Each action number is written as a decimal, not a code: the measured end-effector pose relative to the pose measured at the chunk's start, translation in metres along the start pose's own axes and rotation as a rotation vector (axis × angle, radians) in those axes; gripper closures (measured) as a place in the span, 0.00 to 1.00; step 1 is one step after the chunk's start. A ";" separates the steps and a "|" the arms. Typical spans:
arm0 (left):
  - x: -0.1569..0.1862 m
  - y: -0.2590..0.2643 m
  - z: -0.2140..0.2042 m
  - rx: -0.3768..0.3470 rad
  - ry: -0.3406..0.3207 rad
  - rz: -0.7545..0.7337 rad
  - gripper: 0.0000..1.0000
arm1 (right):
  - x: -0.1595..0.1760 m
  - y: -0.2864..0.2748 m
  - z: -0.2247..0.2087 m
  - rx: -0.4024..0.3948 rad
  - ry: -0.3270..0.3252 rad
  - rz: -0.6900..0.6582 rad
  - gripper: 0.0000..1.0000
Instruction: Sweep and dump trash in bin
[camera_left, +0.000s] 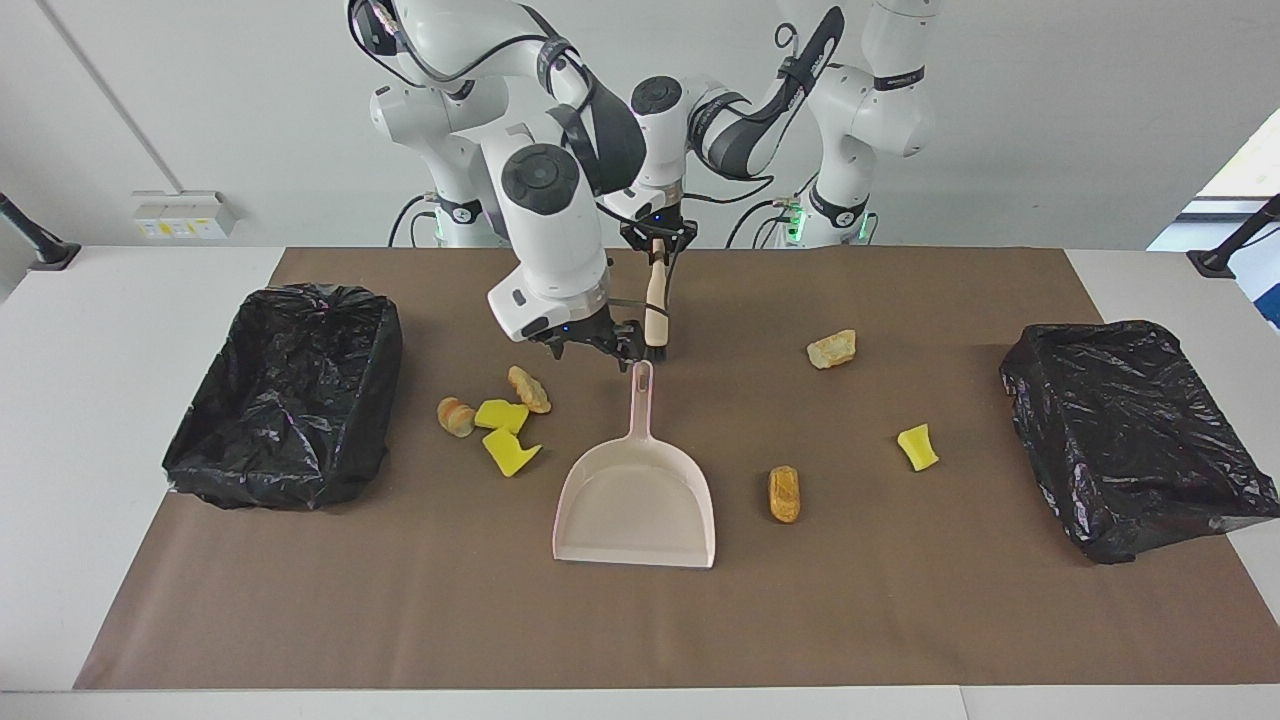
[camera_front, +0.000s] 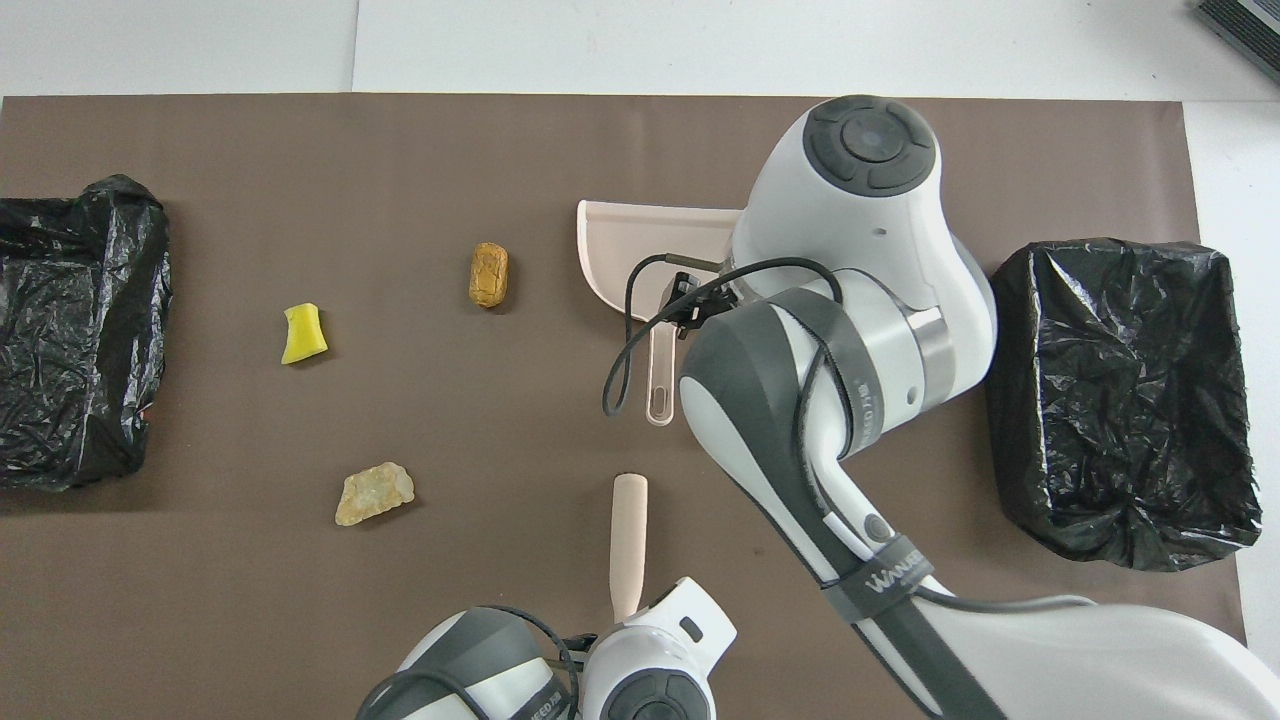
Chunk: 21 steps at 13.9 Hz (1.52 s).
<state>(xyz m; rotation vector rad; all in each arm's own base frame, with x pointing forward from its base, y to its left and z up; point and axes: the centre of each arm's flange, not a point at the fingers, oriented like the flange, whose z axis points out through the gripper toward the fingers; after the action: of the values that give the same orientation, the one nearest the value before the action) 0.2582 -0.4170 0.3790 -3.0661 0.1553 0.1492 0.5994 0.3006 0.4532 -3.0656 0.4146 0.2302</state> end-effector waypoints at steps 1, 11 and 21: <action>0.009 -0.012 -0.012 0.008 -0.007 -0.029 0.75 | 0.001 -0.005 0.013 -0.012 -0.013 -0.003 0.00; 0.088 -0.209 -0.078 0.118 -0.041 -0.334 0.75 | 0.007 -0.038 0.074 -0.010 -0.024 -0.006 0.00; 0.069 -0.298 0.010 0.240 -0.215 -0.666 0.75 | -0.001 -0.043 0.109 -0.015 -0.030 -0.041 0.20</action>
<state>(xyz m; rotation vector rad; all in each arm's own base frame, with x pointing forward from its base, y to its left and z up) 0.3564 -0.1272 0.3807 -2.6622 -0.7816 0.3786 0.5941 0.3484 0.3462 -3.0777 0.3492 0.2784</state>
